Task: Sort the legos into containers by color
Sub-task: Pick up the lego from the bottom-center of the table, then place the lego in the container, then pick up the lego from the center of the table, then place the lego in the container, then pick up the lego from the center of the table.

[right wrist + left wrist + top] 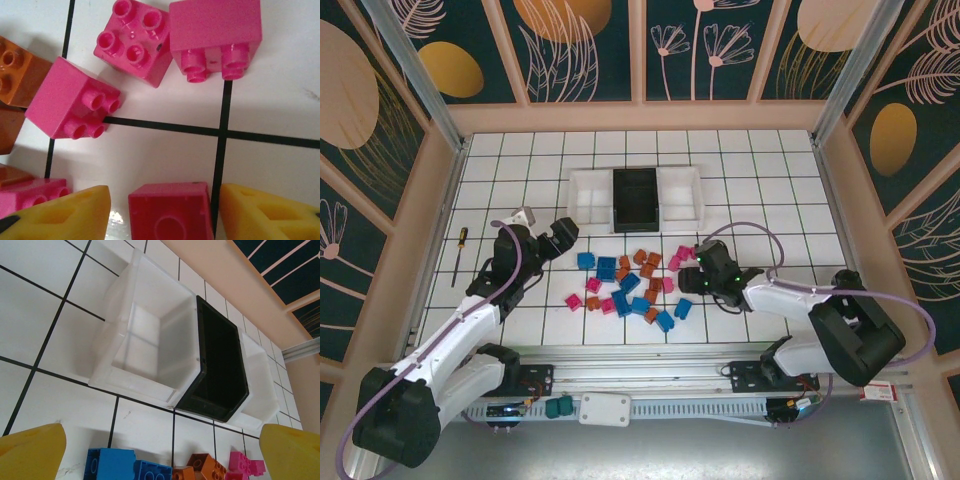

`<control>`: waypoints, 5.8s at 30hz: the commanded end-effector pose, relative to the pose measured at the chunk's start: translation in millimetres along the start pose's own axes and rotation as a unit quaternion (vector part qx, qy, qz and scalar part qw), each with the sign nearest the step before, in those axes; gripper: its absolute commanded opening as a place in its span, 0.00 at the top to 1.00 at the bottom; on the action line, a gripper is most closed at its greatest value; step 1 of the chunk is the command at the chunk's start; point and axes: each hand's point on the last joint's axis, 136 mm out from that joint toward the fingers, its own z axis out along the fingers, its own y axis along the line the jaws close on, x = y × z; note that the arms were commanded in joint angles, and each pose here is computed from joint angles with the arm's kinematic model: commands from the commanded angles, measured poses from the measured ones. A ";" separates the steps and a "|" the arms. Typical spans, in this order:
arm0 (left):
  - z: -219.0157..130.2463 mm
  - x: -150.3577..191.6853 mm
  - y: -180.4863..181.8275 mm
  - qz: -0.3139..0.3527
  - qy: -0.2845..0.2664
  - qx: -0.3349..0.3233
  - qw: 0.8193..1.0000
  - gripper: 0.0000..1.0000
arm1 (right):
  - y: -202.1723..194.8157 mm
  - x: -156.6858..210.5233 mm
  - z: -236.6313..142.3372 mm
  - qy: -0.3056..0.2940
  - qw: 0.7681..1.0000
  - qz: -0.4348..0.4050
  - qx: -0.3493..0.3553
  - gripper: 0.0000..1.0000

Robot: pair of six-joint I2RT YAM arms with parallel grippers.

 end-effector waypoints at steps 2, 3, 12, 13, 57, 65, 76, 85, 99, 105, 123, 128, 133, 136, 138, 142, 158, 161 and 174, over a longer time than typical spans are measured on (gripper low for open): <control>-5.0 0.9 -0.1 0.001 0.014 -0.016 1.000 0.01 | 6.1 -7.8 3.5 -0.004 1.000 -0.013 0.001 0.47; -6.5 -0.4 3.4 0.001 0.011 -0.028 1.000 0.01 | 6.4 -8.3 3.0 -0.005 1.000 -0.014 0.001 0.50; -9.0 12.1 5.4 0.019 0.031 -0.016 0.999 0.07 | 31.7 -74.6 -29.9 -0.088 0.995 -0.033 -0.035 0.67; -8.4 15.0 7.6 0.019 0.036 -0.018 0.999 0.07 | 33.9 -92.3 -35.2 -0.106 0.993 -0.033 -0.039 0.67; 57.7 79.2 42.0 0.202 0.110 -0.177 0.957 0.25 | 32.3 -187.8 -24.5 -0.199 0.975 0.035 -0.096 0.28; 72.6 88.9 41.9 0.216 0.117 -0.172 0.954 0.25 | 26.4 -181.4 -30.3 -0.205 0.974 0.040 -0.092 0.27; 71.3 102.5 60.4 0.207 0.133 -0.189 0.951 0.47 | 21.3 -182.3 -38.6 -0.216 0.972 0.045 -0.081 0.27; 60.6 63.5 10.2 0.191 0.083 -0.143 0.968 0.68 | 20.2 -176.0 -46.5 -0.217 0.971 0.050 -0.087 0.27; 122.5 -46.0 -27.4 0.159 0.006 -0.166 0.973 0.69 | 25.0 -128.4 -53.5 -0.177 0.975 0.043 -0.129 0.26; 153.2 -52.5 -36.1 0.156 0.012 -0.162 0.974 0.44 | 25.4 -99.6 -53.9 -0.150 0.980 0.028 -0.129 0.26; 24.9 -20.4 -65.9 0.104 -0.009 -0.013 0.994 0.01 | 119.6 -72.2 -22.1 -0.084 0.975 -0.118 -0.169 0.27; -5.8 -1.7 -25.6 0.081 -0.022 -0.031 0.996 0.01 | 130.8 -79.4 5.0 -0.062 0.976 -0.151 -0.145 0.30; -24.6 2.1 -6.4 0.071 -0.037 -0.047 0.996 0.01 | 120.0 -79.0 34.7 -0.009 0.975 -0.207 -0.078 0.34; -29.7 1.4 1.2 0.072 -0.044 -0.060 0.995 0.01 | 117.9 -79.2 38.5 0.003 0.971 -0.232 -0.064 0.34; -31.0 1.7 4.0 0.074 -0.046 -0.065 0.994 0.01 | 120.2 -78.9 38.9 0.011 0.967 -0.245 -0.066 0.35; -29.7 2.9 6.0 0.074 -0.044 -0.069 0.994 0.01 | 126.4 -71.1 40.7 0.030 0.959 -0.270 -0.079 0.36; -23.5 6.4 7.6 0.072 -0.034 -0.074 0.994 0.01 | 128.7 -64.8 63.2 0.045 0.950 -0.305 -0.051 0.40; -23.6 6.5 6.6 0.072 -0.033 -0.072 0.994 0.01 | 128.8 -62.6 66.0 0.048 0.950 -0.305 -0.053 0.42; -25.9 3.5 5.1 0.072 -0.037 -0.074 0.994 0.01 | 159.1 -105.9 13.1 -0.058 0.951 -0.284 -0.110 0.68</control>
